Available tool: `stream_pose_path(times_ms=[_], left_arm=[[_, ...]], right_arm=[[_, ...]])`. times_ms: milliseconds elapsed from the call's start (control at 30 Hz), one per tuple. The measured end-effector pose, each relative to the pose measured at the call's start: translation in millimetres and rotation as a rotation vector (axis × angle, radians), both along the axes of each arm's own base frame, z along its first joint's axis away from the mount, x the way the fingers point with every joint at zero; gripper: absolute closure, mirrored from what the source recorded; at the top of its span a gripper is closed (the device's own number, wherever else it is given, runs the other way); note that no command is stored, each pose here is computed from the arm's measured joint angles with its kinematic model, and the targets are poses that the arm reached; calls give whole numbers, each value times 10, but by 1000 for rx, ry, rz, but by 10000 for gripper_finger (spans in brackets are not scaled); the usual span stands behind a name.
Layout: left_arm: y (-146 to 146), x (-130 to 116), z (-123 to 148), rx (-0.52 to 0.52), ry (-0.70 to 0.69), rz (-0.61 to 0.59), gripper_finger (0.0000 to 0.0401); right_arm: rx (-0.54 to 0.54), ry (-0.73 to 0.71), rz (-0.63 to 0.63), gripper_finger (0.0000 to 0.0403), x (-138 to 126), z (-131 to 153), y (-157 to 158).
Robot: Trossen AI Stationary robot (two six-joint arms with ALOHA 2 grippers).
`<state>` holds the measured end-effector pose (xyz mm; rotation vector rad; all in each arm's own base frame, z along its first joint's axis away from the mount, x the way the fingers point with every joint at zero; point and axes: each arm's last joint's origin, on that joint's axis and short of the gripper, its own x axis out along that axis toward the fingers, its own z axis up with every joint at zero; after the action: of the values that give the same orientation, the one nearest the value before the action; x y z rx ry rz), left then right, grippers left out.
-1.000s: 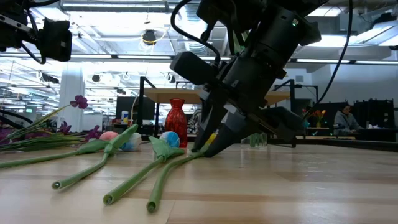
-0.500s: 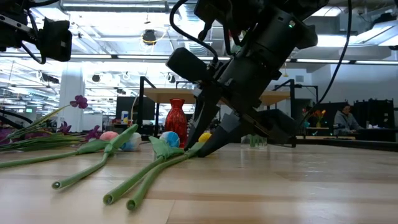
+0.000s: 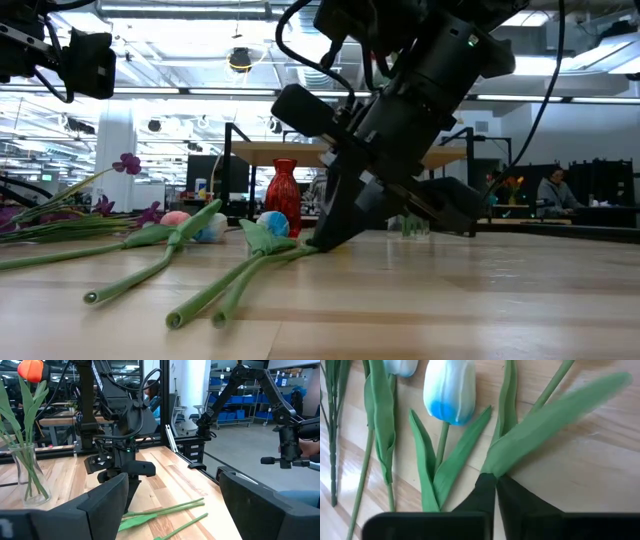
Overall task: Pick and place flowers into a vace then onto a shelf
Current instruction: Put the yellow flower into the transparent vase
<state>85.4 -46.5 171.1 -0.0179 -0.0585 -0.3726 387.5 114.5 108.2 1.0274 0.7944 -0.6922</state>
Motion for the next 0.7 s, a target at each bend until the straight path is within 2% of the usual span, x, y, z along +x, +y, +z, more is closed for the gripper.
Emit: stream_pose_path(times_ms=[233, 700], left_arm=[[0, 0, 0, 0, 0, 0, 99], [0, 0, 1, 0, 0, 0, 99]], right_arm=[[-13, 2, -7, 400, -7, -2, 5], [21, 75, -69, 402, -172, -31, 232]])
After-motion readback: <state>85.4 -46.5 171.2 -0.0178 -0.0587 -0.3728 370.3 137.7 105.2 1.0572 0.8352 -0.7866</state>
